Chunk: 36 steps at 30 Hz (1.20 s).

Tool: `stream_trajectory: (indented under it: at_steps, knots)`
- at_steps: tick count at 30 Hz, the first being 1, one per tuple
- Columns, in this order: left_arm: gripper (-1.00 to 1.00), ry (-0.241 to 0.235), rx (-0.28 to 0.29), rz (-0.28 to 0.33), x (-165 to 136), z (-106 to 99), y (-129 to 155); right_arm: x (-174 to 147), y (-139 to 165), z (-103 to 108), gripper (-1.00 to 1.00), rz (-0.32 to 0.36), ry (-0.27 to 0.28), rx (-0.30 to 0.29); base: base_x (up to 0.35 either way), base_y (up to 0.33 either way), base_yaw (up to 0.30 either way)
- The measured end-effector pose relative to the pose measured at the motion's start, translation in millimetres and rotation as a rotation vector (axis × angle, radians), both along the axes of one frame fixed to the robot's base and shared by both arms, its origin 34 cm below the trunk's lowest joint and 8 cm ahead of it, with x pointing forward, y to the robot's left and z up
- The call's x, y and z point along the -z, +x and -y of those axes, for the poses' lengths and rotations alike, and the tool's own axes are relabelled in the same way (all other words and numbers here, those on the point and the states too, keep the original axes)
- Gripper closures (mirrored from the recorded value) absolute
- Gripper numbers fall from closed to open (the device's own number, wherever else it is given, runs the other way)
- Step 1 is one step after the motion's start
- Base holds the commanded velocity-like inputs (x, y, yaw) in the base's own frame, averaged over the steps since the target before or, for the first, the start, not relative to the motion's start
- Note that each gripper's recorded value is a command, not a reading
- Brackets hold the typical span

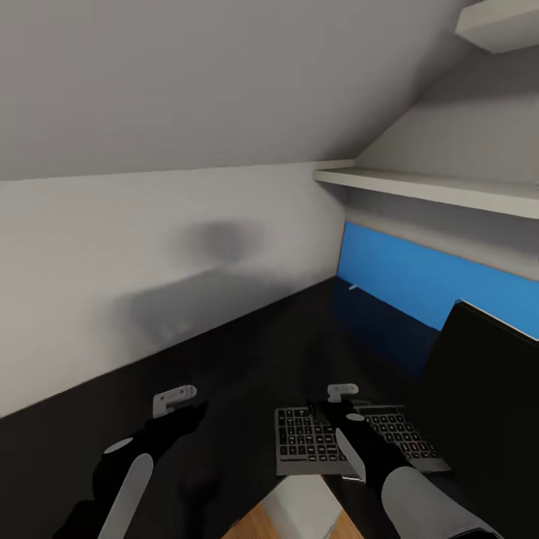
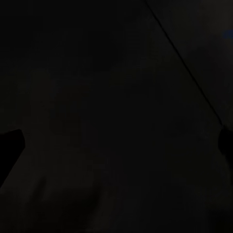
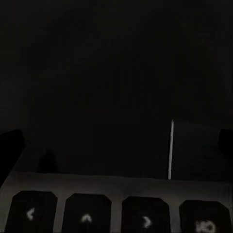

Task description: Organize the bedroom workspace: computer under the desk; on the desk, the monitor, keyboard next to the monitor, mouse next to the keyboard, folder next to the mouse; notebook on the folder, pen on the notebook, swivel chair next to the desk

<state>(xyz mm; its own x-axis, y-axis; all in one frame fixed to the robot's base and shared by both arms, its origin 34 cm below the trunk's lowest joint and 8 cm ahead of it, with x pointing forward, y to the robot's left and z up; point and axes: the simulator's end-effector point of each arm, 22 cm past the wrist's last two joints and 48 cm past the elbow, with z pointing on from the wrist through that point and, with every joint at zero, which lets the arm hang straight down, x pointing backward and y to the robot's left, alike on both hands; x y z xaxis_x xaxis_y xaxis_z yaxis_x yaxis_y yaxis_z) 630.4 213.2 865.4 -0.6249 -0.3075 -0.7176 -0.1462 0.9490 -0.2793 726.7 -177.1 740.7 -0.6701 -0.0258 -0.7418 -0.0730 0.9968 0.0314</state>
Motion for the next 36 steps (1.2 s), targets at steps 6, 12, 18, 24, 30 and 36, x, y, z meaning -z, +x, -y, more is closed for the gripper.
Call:
stream_trajectory:
  at_steps: [6, 12, 18, 24, 30, 36]
  knots:
    - [-1.00, 0.000, 0.000, -0.001, 0.5, 0.0, -0.2, -0.1, -0.1, -0.5, -1.00, 0.000, 0.000, -0.001, -0.188, 0.000, 0.000]
    - [-1.00, 0.001, 0.000, -0.003, 1.5, -0.1, -0.6, -0.2, -0.2, -0.8, -1.00, 0.000, 0.000, -0.001, -0.026, 0.000, 0.000]
    - [-1.00, 0.001, -0.001, -0.005, 2.5, -0.3, -0.7, 0.9, -0.9, -0.5, -1.00, -0.002, 0.000, -0.001, -0.067, 0.000, 0.000]
    - [-1.00, 0.001, -0.001, -0.005, 2.5, -0.2, -0.8, -0.2, -0.2, -1.0, -1.00, 0.001, 0.001, -0.001, -0.135, 0.000, 0.000]
    - [-1.00, 0.001, 0.000, -0.006, 2.5, -0.3, -0.9, -0.2, -0.2, -1.0, -1.00, 0.001, 0.001, -0.001, -0.011, 0.000, 0.000]
    - [-1.00, 0.001, -0.001, -0.006, 2.7, -0.2, -1.0, -0.2, -0.2, -1.0, -1.00, 0.001, 0.001, -0.001, 0.000, 0.000, 0.000]
